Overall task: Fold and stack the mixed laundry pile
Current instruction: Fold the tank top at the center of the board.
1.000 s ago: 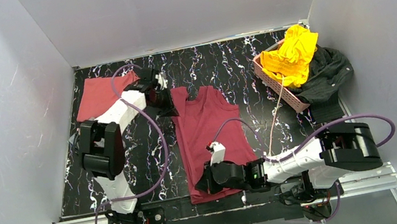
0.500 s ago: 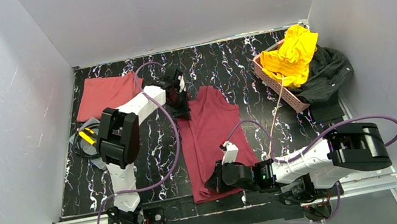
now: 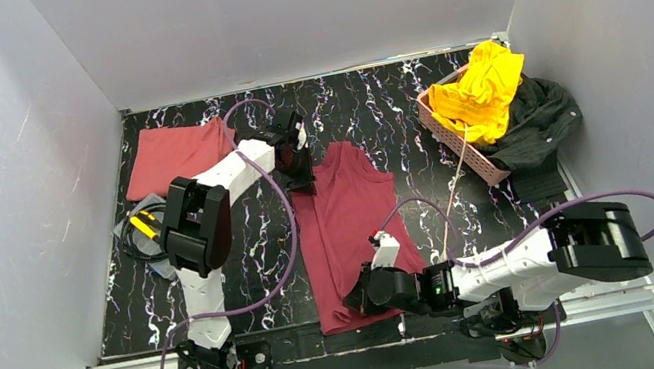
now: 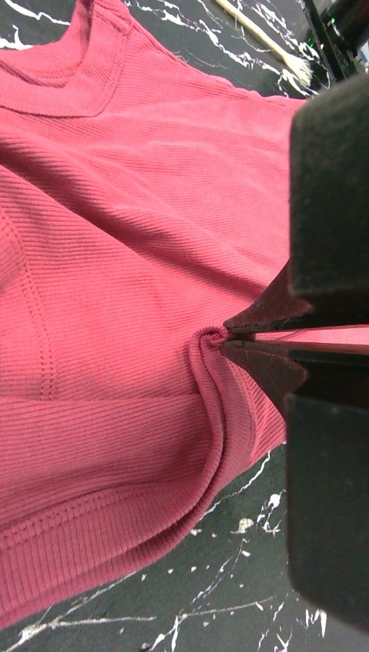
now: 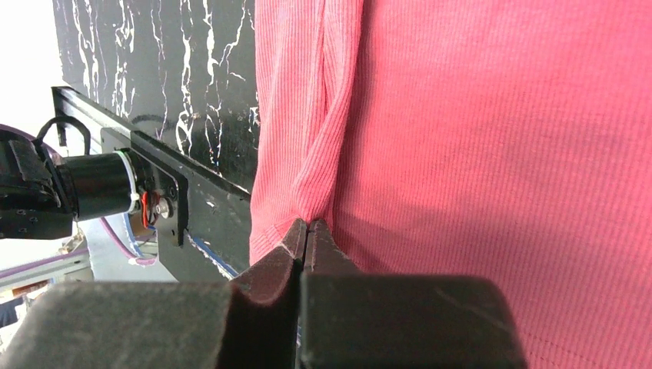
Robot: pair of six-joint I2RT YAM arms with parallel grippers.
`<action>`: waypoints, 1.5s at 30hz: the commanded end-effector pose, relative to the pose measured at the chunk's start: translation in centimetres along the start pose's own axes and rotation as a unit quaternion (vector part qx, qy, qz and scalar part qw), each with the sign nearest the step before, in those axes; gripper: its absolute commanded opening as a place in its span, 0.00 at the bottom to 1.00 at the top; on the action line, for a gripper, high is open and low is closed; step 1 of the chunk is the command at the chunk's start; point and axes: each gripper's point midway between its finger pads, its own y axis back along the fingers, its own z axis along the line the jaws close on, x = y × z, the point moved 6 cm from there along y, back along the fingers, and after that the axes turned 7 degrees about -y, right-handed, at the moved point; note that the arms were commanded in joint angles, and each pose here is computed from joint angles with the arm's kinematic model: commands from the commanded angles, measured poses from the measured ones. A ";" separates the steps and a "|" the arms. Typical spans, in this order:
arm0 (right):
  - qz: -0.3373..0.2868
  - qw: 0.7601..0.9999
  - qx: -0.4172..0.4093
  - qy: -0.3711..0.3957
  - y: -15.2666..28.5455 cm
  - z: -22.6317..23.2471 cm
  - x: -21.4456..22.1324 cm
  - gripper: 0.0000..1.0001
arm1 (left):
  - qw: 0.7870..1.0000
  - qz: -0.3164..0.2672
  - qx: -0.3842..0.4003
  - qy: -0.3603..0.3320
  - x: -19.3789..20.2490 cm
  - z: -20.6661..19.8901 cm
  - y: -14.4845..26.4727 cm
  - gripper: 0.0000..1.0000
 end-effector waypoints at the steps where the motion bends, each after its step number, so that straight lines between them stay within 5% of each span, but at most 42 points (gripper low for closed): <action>1: -0.027 0.999 0.014 -0.009 0.8 -0.4 -0.9 0.01 | 0.999 -0.021 0.032 -0.004 -1.0 -1.4 1.2 0.00; 7: -0.042 0.999 0.027 0.003 1.7 -0.3 -1.7 0.35 | 0.995 -0.032 0.094 -0.019 -1.5 -3.0 2.3 0.32; 16: -0.077 0.990 0.043 0.107 4.2 1.6 -4.4 0.65 | 0.992 -0.105 0.064 -0.030 -3.1 -0.5 6.9 0.55; 26: -0.044 0.982 0.088 0.159 2.4 1.6 -3.2 0.64 | 0.997 -0.071 0.011 0.039 -6.0 5.4 3.4 0.58; 38: -0.020 0.983 0.098 0.151 1.9 -0.2 -2.0 0.37 | 0.997 -0.042 -0.001 0.061 -7.5 7.9 -0.8 0.59; 45: -0.017 0.985 0.097 0.143 2.1 -0.8 -1.9 0.31 | 0.997 -0.045 0.003 0.059 -8.4 8.1 -2.0 0.54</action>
